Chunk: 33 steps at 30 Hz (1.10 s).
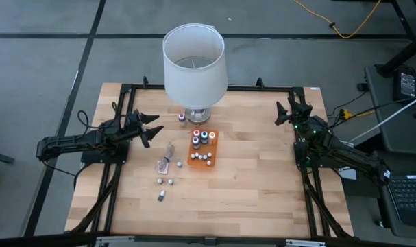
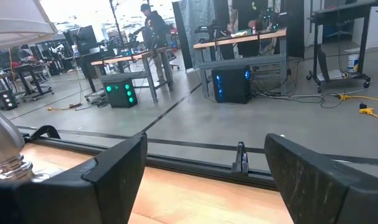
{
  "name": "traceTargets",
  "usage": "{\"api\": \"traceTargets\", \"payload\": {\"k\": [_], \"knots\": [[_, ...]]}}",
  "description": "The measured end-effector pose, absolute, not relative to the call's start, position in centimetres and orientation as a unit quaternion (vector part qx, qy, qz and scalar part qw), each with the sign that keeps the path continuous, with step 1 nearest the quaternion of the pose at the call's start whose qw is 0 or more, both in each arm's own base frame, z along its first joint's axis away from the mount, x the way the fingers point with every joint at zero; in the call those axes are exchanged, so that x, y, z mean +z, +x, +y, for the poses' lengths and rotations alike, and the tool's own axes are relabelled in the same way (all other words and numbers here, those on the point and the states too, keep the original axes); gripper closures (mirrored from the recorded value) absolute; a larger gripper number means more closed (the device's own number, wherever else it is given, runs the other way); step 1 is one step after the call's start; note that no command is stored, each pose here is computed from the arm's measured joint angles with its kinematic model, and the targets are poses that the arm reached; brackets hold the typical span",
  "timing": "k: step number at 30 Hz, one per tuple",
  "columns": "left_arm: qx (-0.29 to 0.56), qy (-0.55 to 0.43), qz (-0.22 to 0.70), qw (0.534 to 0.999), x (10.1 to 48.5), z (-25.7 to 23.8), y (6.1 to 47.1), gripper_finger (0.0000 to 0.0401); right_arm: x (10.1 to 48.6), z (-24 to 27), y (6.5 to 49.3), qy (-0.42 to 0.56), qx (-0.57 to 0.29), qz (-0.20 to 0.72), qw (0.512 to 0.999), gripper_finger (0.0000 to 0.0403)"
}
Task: Pick & Place food coloring
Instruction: Put the small blue food coloring bottle into the orange bin
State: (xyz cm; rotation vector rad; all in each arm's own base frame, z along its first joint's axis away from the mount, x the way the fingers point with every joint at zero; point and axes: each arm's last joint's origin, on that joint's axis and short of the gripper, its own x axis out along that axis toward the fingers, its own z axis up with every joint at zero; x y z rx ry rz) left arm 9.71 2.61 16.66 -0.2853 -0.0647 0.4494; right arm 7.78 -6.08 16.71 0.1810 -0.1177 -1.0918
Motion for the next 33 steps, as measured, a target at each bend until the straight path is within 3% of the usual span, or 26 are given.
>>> {"api": "traceTargets", "payload": {"k": [7,13,21,33], "knots": [[0.219,-0.178,-0.036,0.959,19.5,2.3,9.2,0.0107,16.7,-6.1,7.8,0.086,-0.518,-0.056,0.849,0.0079],[0.212,-0.147,0.040,0.965,24.7,1.7,8.6,0.0107,16.7,-6.1,7.8,0.086,-0.518,-0.056,0.849,0.0079],[0.230,-0.245,0.137,0.932,29.6,1.0,10.7,0.0107,16.7,-6.1,7.8,0.086,-0.518,-0.056,0.849,0.0079],[0.280,-0.364,0.277,0.844,28.5,-1.2,17.7,0.0107,16.7,-6.1,7.8,0.086,-0.518,-0.056,0.849,0.0079]]}}
